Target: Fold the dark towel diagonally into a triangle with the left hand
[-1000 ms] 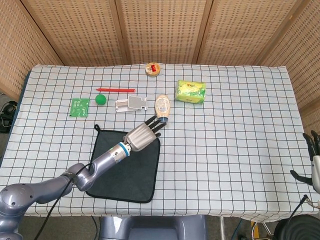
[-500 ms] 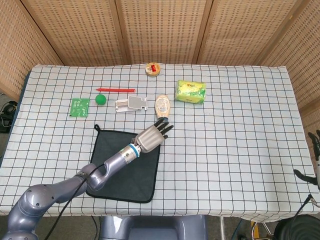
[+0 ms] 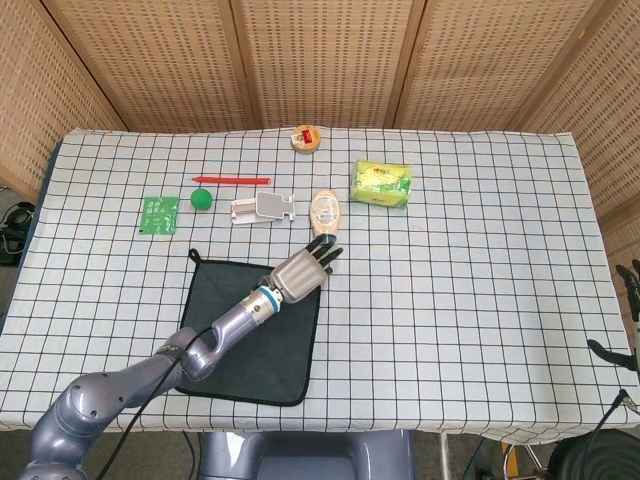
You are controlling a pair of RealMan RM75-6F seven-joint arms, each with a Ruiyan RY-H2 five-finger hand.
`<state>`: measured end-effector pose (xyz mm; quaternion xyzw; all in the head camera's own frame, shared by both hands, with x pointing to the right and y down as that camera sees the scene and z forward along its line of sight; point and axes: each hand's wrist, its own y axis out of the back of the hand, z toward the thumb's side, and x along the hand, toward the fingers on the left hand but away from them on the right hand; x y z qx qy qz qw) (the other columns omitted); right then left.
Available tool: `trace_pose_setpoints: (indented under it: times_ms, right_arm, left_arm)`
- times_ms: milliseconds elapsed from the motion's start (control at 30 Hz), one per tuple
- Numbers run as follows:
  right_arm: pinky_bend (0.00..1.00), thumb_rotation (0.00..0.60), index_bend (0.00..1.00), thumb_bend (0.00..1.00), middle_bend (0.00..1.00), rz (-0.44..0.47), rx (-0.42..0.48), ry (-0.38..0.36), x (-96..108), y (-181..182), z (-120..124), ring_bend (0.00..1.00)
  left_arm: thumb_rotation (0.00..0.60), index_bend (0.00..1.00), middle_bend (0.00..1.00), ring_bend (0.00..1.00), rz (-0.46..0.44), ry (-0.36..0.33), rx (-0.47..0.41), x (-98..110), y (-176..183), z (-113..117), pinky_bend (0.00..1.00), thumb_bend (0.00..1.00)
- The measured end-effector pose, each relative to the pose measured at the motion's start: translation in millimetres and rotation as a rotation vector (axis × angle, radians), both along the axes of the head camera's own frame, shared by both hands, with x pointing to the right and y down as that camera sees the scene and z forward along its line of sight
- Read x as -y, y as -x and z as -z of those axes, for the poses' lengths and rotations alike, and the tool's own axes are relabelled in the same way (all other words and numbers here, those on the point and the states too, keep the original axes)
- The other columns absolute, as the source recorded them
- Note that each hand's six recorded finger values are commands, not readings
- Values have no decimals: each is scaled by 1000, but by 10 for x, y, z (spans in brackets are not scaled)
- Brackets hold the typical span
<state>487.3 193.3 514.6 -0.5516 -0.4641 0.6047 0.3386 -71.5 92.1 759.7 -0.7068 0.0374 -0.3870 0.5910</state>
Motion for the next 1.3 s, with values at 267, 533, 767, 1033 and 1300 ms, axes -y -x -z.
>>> trace_pose_setpoints:
  times_ms: [267,533,767,1033,1300]
  right_arm:
    - [0,600,38,0,0,-2,6,7,0,-5,-5,0]
    - [0,600,41,0,0,-5,10,6,5,-19,5,0]
    - [0,600,41,0,0,-5,13,4,6,-23,14,0]
    - [0,600,41,0,0,-3,18,1,3,-10,25,0]
    - [0,600,43,0,0,8,23,-3,-1,20,39,0]
  left_arm:
    - [600,382,0,0,0,-5,-4,-29,-32,-24,0,471]
    - [600,530,0,0,-8,-7,-2,-62,-78,-39,0,472]
    - [600,563,0,0,-1,-18,-7,-50,-60,-20,0,473]
    - [600,576,0,0,19,-17,-38,-37,-2,50,0,500]
    - [600,574,0,0,62,-22,-87,-63,123,176,0,506]
